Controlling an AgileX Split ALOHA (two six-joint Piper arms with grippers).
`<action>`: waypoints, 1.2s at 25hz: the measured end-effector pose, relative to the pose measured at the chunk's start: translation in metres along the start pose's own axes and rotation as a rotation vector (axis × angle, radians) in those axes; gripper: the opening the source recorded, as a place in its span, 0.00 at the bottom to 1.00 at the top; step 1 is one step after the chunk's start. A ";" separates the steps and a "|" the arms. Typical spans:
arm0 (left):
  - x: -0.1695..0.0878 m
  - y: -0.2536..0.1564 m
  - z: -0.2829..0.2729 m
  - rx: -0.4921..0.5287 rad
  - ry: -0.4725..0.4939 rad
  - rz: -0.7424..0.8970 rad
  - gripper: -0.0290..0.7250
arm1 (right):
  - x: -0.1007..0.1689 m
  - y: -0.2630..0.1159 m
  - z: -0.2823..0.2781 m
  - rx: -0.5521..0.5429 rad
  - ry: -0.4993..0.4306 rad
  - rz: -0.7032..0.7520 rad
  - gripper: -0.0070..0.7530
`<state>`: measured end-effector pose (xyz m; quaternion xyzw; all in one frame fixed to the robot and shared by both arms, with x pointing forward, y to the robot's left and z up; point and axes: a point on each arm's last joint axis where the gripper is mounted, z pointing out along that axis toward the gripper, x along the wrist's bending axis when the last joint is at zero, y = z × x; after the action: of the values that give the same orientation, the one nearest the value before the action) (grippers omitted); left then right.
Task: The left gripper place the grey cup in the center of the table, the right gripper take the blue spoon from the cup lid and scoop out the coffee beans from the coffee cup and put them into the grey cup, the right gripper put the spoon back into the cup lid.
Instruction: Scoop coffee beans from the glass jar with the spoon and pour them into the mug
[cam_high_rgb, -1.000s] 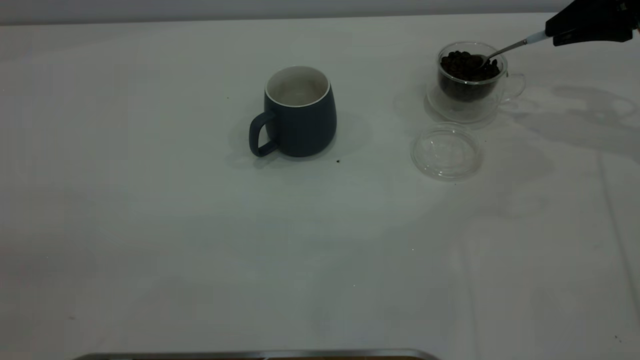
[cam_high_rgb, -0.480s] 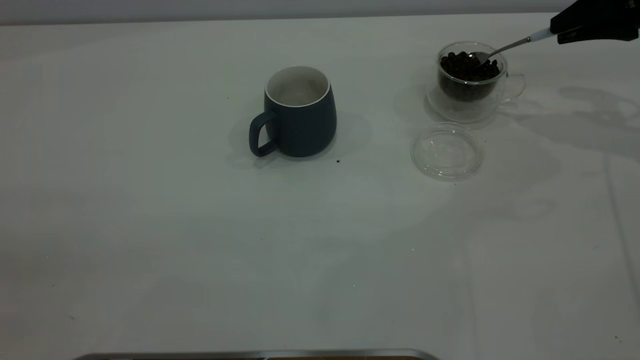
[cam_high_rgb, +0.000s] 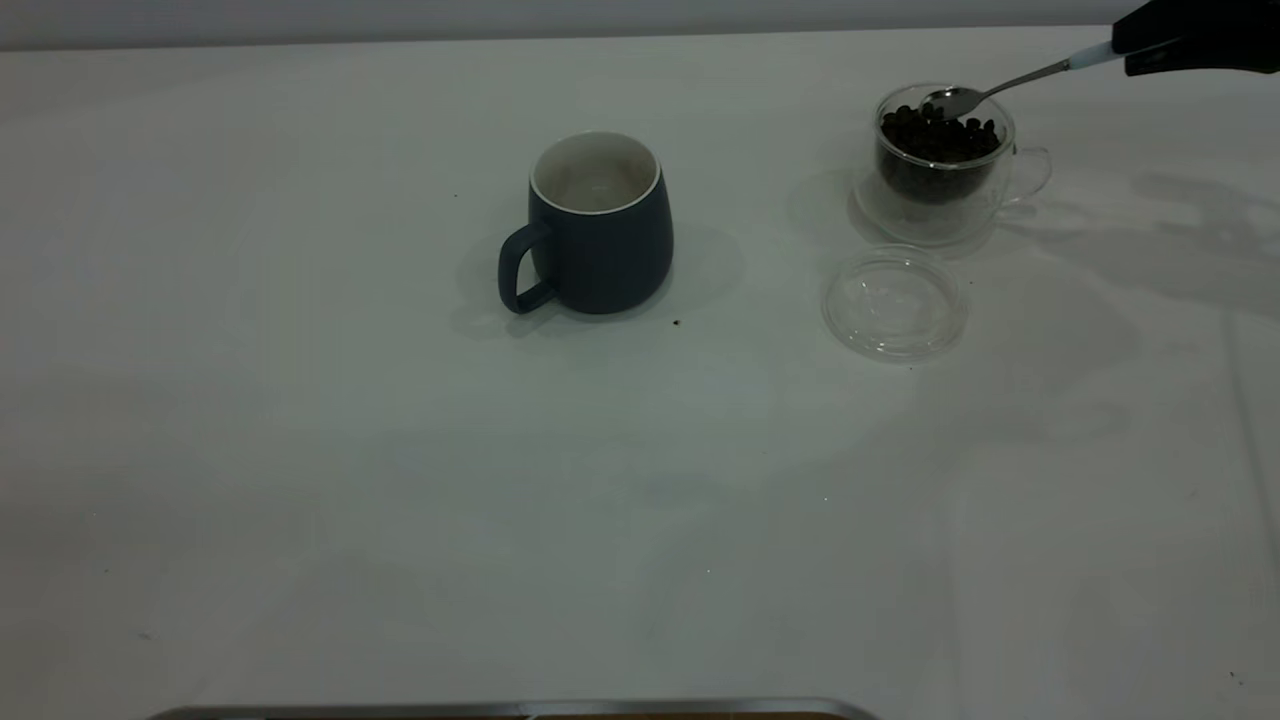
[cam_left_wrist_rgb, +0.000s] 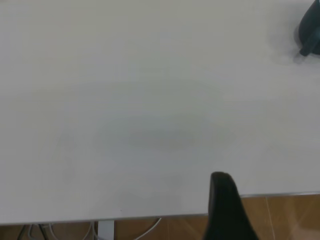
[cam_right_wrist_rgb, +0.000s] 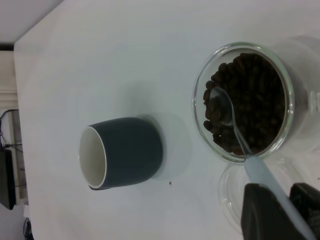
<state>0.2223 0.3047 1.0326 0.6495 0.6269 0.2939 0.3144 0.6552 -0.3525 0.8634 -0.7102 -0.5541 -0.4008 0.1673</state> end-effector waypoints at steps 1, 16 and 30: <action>0.000 0.000 0.000 0.000 0.000 0.000 0.72 | 0.000 0.000 -0.001 0.000 0.004 0.002 0.16; 0.000 0.000 0.000 0.000 0.000 0.002 0.72 | -0.002 0.003 -0.002 -0.029 -0.009 0.031 0.16; 0.000 0.000 0.000 0.000 0.000 0.002 0.72 | -0.006 -0.006 0.012 -0.076 -0.066 0.154 0.16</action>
<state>0.2223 0.3047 1.0326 0.6500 0.6263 0.2942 0.3142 0.6543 -0.3464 0.8501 -0.7693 -0.4875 -0.3840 0.1521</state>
